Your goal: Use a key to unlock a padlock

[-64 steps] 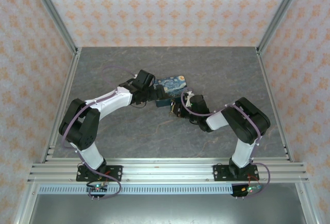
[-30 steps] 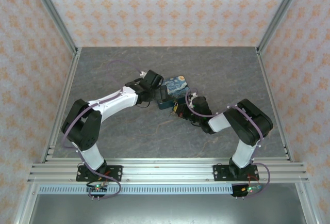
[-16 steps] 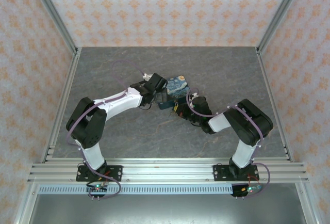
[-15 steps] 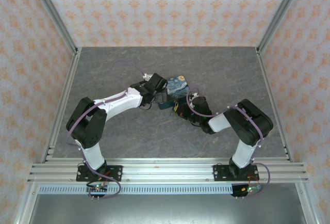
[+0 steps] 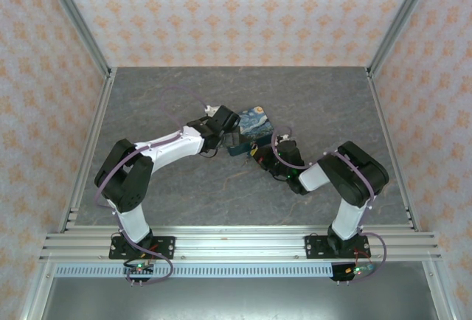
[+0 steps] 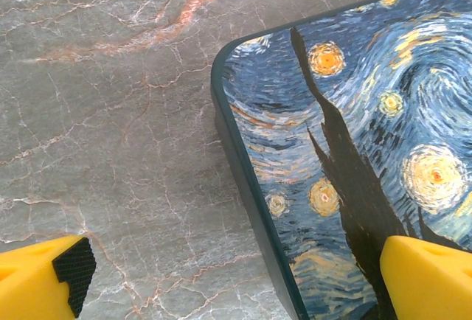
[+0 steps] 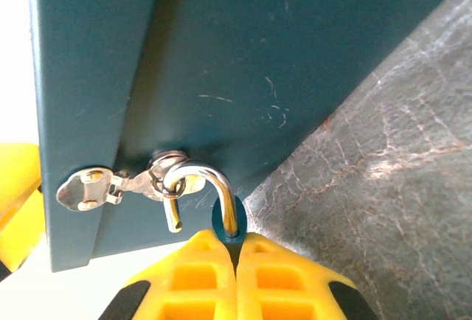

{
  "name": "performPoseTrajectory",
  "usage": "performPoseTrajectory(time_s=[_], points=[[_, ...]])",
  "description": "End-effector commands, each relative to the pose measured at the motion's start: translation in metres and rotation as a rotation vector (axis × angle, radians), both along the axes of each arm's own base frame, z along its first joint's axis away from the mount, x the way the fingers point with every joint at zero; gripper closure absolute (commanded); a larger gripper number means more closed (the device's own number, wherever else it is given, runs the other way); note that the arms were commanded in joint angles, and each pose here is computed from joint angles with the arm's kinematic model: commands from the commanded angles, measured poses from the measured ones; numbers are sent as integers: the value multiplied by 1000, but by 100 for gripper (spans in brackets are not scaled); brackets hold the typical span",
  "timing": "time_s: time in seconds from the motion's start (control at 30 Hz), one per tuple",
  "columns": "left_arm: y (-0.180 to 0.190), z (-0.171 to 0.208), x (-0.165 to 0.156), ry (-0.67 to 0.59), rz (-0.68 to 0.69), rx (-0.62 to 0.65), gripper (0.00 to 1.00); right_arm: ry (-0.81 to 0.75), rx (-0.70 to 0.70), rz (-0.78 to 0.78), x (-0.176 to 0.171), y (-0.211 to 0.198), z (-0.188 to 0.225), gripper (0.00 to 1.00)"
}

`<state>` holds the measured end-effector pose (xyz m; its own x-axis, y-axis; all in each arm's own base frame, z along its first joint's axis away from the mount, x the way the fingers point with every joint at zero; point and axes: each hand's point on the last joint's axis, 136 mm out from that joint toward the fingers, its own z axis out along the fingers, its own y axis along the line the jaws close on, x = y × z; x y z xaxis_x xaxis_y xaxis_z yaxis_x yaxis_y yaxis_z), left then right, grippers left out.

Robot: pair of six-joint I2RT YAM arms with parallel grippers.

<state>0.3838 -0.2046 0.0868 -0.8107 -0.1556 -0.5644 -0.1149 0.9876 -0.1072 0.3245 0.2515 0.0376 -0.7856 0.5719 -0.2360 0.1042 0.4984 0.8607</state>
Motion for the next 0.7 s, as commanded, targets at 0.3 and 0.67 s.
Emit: performPoseTrajectory(time_s=[0.3, 0.67], points=[[19, -36, -23, 102, 11, 105, 0, 17, 11, -154, 12, -21, -2, 100], [19, -41, -25, 110, 5, 101, 0, 9, -27, -207, 22, -32, 3, 100]])
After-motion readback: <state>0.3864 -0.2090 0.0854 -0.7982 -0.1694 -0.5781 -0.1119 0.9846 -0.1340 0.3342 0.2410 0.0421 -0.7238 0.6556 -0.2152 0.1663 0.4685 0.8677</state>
